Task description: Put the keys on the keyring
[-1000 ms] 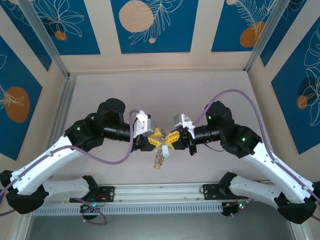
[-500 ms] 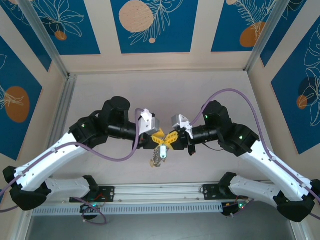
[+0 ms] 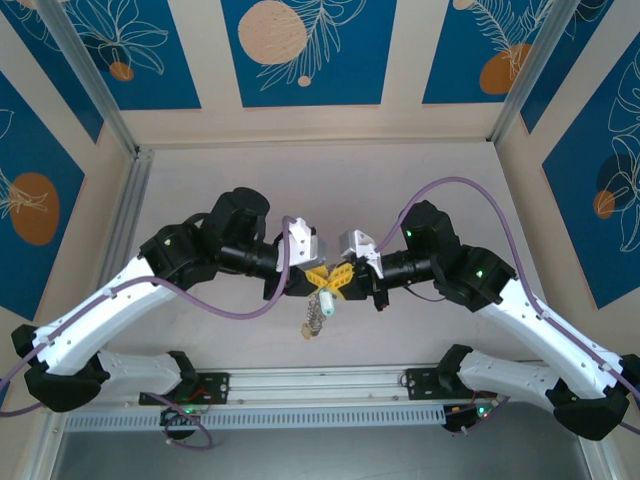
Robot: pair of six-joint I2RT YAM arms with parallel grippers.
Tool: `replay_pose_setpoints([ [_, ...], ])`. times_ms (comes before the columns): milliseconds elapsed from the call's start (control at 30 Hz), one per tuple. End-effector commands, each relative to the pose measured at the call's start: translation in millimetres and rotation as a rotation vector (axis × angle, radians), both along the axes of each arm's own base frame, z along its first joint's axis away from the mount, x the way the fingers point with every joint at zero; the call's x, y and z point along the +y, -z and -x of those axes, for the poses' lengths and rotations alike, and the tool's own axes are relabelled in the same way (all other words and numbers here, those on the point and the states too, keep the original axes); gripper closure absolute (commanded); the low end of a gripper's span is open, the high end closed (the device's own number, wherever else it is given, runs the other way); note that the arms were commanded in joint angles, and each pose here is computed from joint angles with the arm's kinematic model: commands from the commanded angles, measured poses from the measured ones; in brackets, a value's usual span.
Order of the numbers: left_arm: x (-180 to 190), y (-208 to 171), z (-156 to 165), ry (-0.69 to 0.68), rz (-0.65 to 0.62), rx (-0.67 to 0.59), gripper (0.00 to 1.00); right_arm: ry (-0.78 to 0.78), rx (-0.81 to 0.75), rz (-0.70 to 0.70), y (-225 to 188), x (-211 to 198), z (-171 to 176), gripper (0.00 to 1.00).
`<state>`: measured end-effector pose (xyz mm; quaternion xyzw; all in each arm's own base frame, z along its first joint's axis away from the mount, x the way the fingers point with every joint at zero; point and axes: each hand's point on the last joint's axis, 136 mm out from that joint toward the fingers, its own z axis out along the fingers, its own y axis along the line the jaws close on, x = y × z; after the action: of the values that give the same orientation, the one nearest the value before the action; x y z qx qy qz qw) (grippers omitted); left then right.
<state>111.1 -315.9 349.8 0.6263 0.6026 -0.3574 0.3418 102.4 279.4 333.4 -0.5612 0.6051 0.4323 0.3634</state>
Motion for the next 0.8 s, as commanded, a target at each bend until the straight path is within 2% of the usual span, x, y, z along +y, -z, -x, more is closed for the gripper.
replay_pose_setpoints([
  [0,6,5,3,0.007,-0.06,-0.015,0.8,-0.031,-0.053,-0.053,-24,0,6,1.0],
  [267,5,10,5,0.014,-0.116,0.004,0.88,-0.025,-0.07,-0.053,-26,-1,7,1.0],
  [400,2,9,5,0.016,-0.12,0.014,1.0,-0.025,-0.091,-0.063,-30,-2,9,1.0],
  [600,-5,10,3,-0.001,-0.068,0.022,1.0,-0.001,-0.109,-0.077,-32,-5,7,1.0],
  [767,-11,0,5,-0.013,0.039,0.046,1.0,0.024,-0.081,-0.059,-19,-3,2,1.0],
])
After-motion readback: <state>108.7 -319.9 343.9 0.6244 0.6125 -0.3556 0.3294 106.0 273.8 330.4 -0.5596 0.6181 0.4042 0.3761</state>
